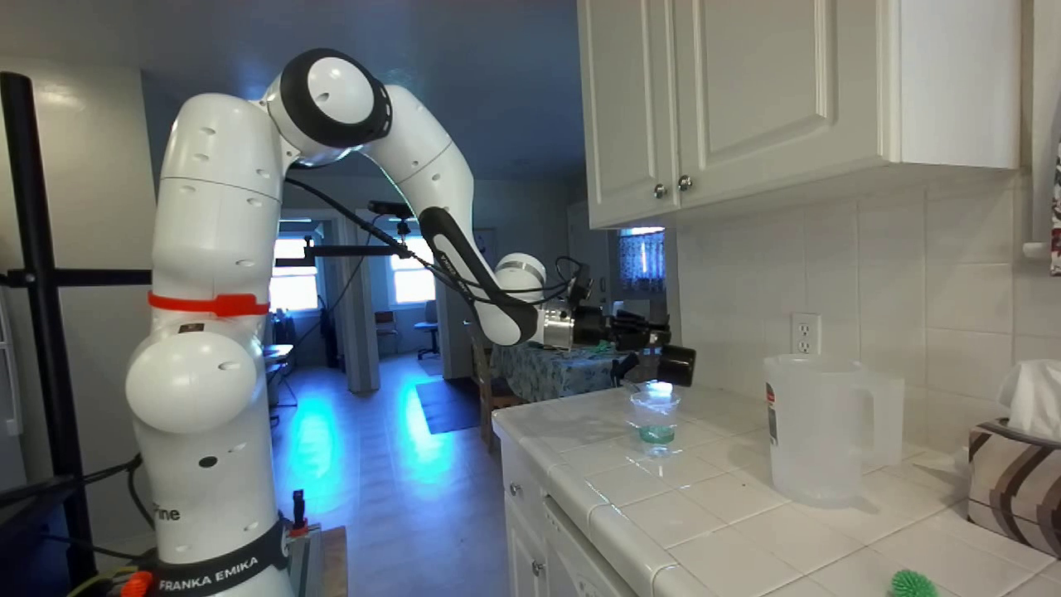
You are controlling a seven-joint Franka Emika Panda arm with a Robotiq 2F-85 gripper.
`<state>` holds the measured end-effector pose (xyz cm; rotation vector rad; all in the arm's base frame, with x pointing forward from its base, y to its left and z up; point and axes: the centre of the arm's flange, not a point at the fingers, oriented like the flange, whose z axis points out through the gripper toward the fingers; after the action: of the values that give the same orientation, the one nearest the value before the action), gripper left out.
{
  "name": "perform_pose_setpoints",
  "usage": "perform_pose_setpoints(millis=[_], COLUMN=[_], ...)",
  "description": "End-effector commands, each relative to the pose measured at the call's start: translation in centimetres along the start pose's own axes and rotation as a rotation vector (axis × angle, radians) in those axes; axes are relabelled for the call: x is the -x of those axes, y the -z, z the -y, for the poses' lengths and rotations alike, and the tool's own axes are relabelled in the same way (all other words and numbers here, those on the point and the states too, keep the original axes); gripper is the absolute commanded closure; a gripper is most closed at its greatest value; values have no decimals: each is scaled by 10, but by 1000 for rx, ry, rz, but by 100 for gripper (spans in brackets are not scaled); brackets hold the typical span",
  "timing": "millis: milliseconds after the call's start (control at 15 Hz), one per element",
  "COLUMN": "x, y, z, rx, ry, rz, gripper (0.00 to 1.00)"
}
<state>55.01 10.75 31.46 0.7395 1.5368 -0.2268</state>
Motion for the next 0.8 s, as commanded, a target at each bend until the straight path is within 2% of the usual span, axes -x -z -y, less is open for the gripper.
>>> perform_pose_setpoints(millis=[0,733], x=[-2,-3], y=[2,4], z=[1,-2], rx=[21,32], ry=[33,42], rz=[23,28], gripper=[94,94])
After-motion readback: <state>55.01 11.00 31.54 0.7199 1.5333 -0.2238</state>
